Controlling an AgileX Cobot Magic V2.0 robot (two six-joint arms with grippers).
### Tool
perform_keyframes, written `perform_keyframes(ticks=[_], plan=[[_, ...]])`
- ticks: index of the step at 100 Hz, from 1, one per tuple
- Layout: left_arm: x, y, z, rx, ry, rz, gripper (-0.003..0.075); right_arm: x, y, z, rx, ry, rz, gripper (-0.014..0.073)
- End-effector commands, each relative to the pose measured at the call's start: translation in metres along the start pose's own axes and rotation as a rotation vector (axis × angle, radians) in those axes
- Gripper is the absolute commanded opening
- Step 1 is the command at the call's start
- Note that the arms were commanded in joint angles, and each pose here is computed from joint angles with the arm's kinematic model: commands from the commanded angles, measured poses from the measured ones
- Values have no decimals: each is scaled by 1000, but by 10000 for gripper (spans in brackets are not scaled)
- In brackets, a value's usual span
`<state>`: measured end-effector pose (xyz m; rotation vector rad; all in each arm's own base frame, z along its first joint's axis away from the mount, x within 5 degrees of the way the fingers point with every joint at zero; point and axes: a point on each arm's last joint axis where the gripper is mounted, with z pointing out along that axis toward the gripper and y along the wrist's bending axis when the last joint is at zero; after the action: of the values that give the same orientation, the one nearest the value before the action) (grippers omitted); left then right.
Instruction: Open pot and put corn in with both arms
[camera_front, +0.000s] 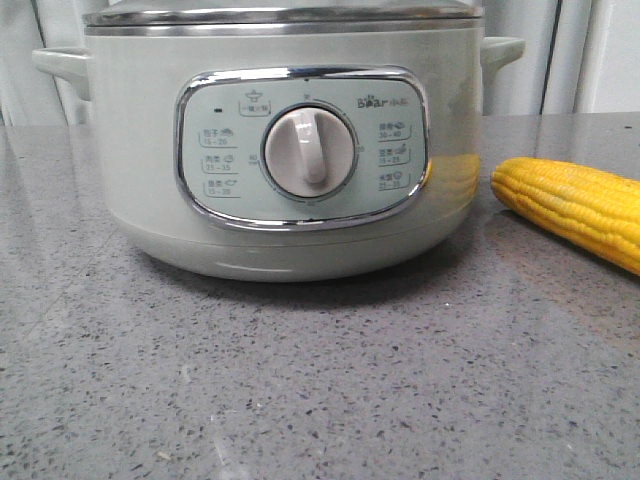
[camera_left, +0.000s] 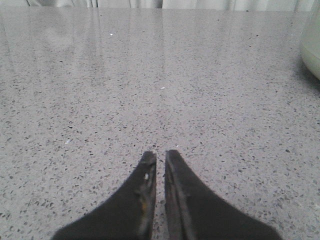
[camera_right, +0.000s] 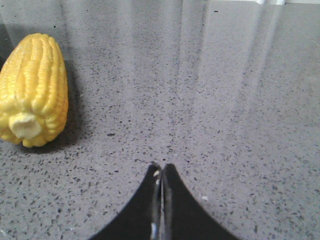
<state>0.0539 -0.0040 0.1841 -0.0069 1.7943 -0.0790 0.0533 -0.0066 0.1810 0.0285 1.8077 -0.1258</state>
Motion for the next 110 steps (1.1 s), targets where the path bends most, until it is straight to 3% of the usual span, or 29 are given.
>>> perform_keyframes(ticks=[1, 75, 110], plan=[[-2, 1, 0, -2, -86, -13, -20, 3, 0, 0, 3, -30, -7, -64], [-2, 1, -1, -3, -92, -7, -20, 2, 0, 0, 3, -38, -7, -64], [-10, 1, -2, -8, -183, -8, -20, -10, 1, -1, 1, -174, -7, -64]])
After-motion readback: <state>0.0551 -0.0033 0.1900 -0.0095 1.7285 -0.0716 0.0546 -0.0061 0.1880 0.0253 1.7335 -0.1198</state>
